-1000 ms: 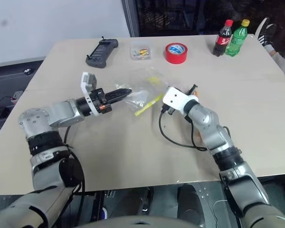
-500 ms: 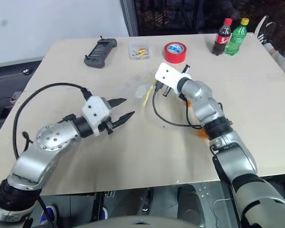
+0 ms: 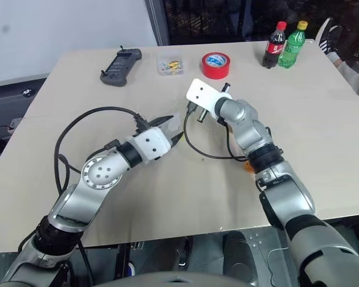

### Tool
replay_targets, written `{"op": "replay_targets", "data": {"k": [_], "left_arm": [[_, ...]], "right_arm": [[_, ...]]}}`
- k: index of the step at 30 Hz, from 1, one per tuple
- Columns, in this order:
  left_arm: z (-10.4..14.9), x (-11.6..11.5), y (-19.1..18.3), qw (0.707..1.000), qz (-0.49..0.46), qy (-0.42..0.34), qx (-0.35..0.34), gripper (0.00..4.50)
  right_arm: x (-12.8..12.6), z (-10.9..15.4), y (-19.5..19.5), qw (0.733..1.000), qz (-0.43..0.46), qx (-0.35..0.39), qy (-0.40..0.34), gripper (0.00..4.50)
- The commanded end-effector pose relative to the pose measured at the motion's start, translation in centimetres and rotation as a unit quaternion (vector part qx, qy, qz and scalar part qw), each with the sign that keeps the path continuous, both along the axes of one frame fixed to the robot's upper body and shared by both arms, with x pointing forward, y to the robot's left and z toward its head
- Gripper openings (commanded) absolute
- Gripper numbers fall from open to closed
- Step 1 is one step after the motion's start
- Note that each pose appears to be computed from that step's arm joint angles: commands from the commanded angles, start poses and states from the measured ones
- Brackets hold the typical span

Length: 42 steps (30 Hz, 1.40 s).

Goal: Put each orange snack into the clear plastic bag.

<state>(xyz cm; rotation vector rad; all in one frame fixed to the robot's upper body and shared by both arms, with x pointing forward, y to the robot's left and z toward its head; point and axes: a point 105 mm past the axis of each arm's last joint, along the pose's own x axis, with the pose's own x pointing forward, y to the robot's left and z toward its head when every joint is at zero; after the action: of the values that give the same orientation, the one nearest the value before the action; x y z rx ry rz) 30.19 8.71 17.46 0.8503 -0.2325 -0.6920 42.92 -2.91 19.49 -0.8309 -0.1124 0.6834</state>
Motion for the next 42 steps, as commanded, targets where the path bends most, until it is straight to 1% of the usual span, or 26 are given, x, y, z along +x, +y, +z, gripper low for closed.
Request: {"op": "replay_targets", "data": {"k": [1, 6, 15, 22, 25, 27, 28, 29, 33, 36, 38, 40, 42], "left_arm": [[0.3, -1.1, -0.1, 0.999, -0.029, 0.02, -0.014, 2.51], [0.5, -0.9, 0.4, 1.0, -0.025, 0.015, -0.003, 2.51], [1.5, 0.4, 0.1, 0.999, 0.005, -0.036, 0.005, 2.51], [1.6, 1.3, 0.0, 0.999, 0.02, -0.041, 0.009, 2.51], [1.5, 1.6, -0.1, 0.999, 0.021, -0.04, 0.013, 1.75], [1.4, 1.7, 0.0, 0.999, 0.023, -0.039, 0.015, 0.9], [1.4, 1.8, 0.1, 0.999, 0.024, -0.038, 0.016, 0.17], [1.4, 1.8, 0.3, 0.999, 0.025, -0.038, 0.018, 0.04], [1.7, 2.6, 1.7, 0.998, 0.028, -0.048, 0.035, 0.01], [2.3, 3.8, 3.4, 0.998, 0.038, -0.045, 0.022, 0.01], [2.5, 4.2, 4.0, 0.999, 0.036, -0.039, 0.007, 0.01], [3.2, 5.5, 5.0, 0.998, 0.018, -0.04, -0.041, 0.0], [3.6, 6.3, 5.6, 0.996, 0.002, -0.041, -0.073, 0.0]], "right_arm": [[0.1, 2.5, 0.5, 1.0, 0.006, 0.01, -0.029, 0.0], [0.2, 2.4, 0.5, 1.0, 0.004, 0.01, -0.025, 0.0], [-0.2, 2.1, 1.1, 1.0, 0.01, 0.012, -0.018, 0.0], [-0.3, 1.9, 1.2, 1.0, 0.01, 0.014, -0.016, 0.0], [-0.3, 2.0, 1.1, 1.0, 0.008, 0.014, -0.016, 0.0], [-0.3, 2.0, 1.1, 1.0, 0.007, 0.014, -0.017, 0.0], [-0.3, 2.0, 1.0, 1.0, 0.006, 0.014, -0.017, 0.0], [-0.3, 2.0, 0.9, 1.0, 0.005, 0.014, -0.017, 0.0], [-0.4, 1.5, -0.3, 1.0, -0.009, 0.006, -0.014, 0.0], [-0.8, 0.5, -1.4, 1.0, -0.003, -0.024, -0.007, 0.0], [-1.0, 0.2, -2.0, 1.0, -0.002, -0.026, -0.003, 0.0], [-1.3, 0.3, -3.8, 0.999, -0.033, 0.0, -0.01, 0.62], [-2.3, 0.2, -5.0, 0.998, -0.047, 0.029, -0.002, 1.38]]}}
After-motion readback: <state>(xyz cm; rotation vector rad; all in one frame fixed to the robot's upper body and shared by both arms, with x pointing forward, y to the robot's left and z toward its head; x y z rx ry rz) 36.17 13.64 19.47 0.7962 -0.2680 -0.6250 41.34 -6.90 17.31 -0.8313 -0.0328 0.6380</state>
